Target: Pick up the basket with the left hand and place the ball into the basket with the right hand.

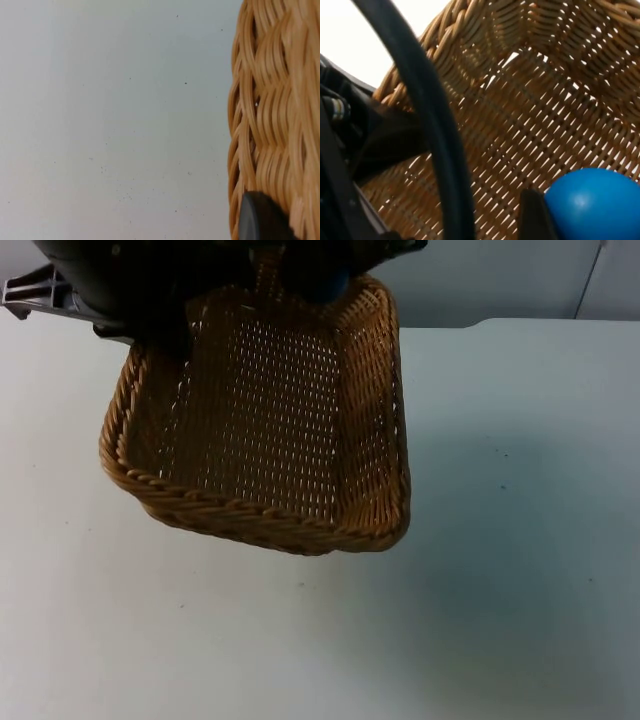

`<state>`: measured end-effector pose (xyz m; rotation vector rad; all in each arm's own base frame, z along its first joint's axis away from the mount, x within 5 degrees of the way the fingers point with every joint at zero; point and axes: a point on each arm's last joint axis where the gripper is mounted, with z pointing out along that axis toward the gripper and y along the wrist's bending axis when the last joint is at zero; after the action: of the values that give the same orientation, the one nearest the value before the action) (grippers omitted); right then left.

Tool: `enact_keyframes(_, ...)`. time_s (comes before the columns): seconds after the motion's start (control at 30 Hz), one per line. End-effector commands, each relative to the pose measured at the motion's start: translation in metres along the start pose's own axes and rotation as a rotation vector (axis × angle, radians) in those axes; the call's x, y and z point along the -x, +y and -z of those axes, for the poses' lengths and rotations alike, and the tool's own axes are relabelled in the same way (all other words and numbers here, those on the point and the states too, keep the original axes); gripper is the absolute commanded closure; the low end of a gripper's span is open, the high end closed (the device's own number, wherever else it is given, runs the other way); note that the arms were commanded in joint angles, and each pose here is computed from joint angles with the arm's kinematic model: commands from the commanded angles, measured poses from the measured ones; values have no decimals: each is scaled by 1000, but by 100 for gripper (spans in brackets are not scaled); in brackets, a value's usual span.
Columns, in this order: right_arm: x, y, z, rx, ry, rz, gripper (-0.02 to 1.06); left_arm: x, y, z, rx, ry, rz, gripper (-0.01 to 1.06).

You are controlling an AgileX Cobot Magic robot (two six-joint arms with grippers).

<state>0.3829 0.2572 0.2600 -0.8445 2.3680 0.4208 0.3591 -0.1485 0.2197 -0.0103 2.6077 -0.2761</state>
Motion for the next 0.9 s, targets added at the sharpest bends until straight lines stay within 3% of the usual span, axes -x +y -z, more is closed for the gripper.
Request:
enact_keyframes(0.0, 2, -1, 0, 1, -16, 47, 105, 8, -5, 9, -41, -65, 30, 105)
enact_keyframes(0.47, -3, -3, 1, 44, 33, 97, 105, 22, 33, 10, -16, -79, 172, 105)
enact_keyframes(0.67, 1, -4, 0, 30, -8, 95, 105, 29, 27, 14, -69, -92, 198, 105)
enact_keyframes(0.87, -6, -7, -14, 28, 31, 98, 105, 34, 21, 18, -114, -93, 215, 105)
